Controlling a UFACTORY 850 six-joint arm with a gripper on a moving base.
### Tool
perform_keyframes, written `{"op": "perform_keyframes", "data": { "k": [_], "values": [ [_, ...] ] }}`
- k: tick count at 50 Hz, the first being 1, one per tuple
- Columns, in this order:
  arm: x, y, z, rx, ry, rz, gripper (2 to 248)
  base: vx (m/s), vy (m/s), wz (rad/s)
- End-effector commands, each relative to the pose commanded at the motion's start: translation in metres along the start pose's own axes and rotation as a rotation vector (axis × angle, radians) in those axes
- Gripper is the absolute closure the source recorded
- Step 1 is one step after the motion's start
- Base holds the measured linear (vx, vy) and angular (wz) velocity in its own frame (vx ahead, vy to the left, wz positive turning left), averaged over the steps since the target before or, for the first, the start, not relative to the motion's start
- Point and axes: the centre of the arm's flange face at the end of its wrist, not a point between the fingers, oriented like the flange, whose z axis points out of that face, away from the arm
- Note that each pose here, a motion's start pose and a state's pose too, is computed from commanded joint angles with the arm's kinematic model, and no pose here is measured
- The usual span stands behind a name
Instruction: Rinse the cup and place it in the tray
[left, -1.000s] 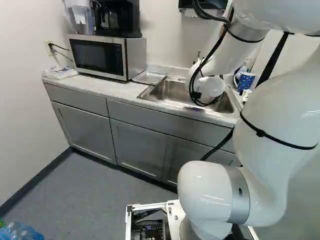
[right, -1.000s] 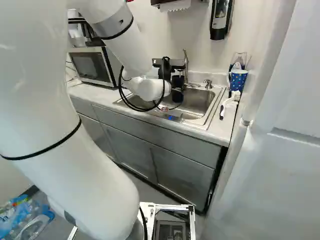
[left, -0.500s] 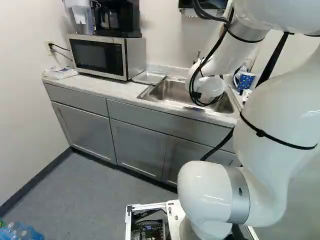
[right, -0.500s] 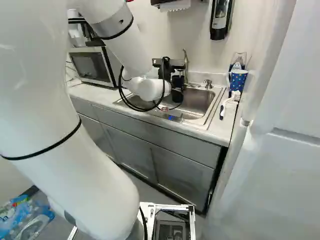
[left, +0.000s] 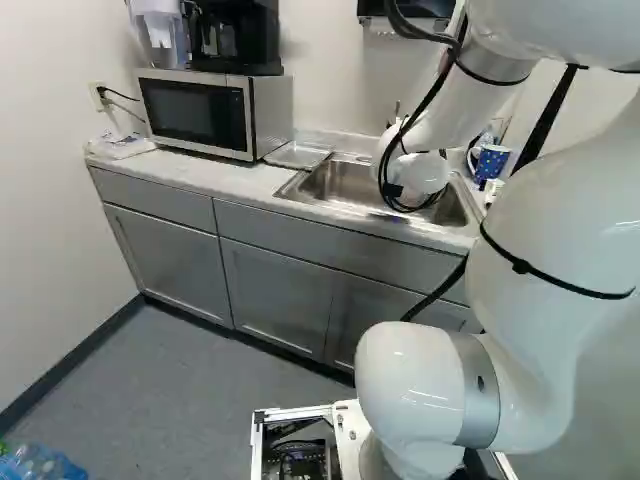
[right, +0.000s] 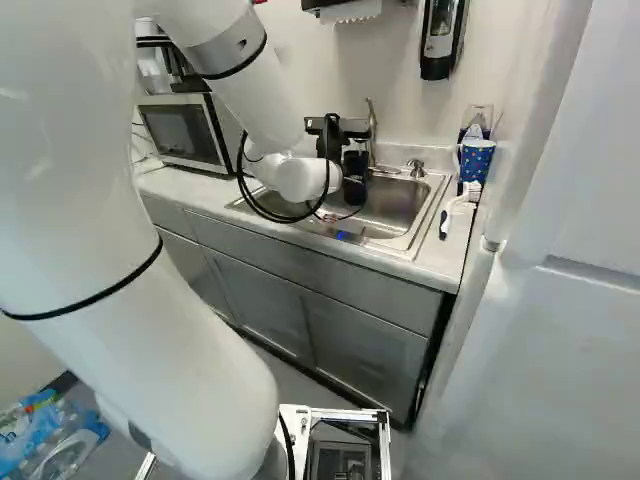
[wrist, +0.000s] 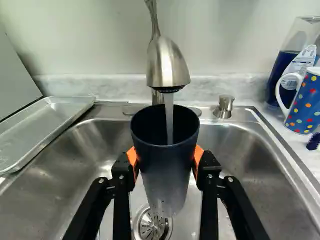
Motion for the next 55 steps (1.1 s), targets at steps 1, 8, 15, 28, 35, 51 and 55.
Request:
{"op": "perform_keyframes", "data": {
  "k": [1, 8, 15, 28, 35, 51, 55],
  "values": [
    [0.0000, 0.0000, 0.0000, 0.000, 0.000, 0.000, 126, 0.000, 0.000, 0.000],
    [0.0000, 0.0000, 0.0000, 0.000, 0.000, 0.000, 126, 0.000, 0.000, 0.000],
    [0.0000, 0.0000, 0.0000, 0.000, 0.000, 0.000, 126, 0.000, 0.000, 0.000],
    [0.0000, 0.0000, 0.0000, 0.000, 0.000, 0.000, 126, 0.000, 0.000, 0.000],
    [0.0000, 0.0000, 0.0000, 0.000, 0.000, 0.000, 126, 0.000, 0.000, 0.000],
    [0.0000, 0.0000, 0.0000, 0.000, 0.000, 0.000, 126, 0.000, 0.000, 0.000],
    [0.0000, 0.0000, 0.0000, 0.000, 0.000, 0.000, 126, 0.000, 0.000, 0.000]
  ]
}}
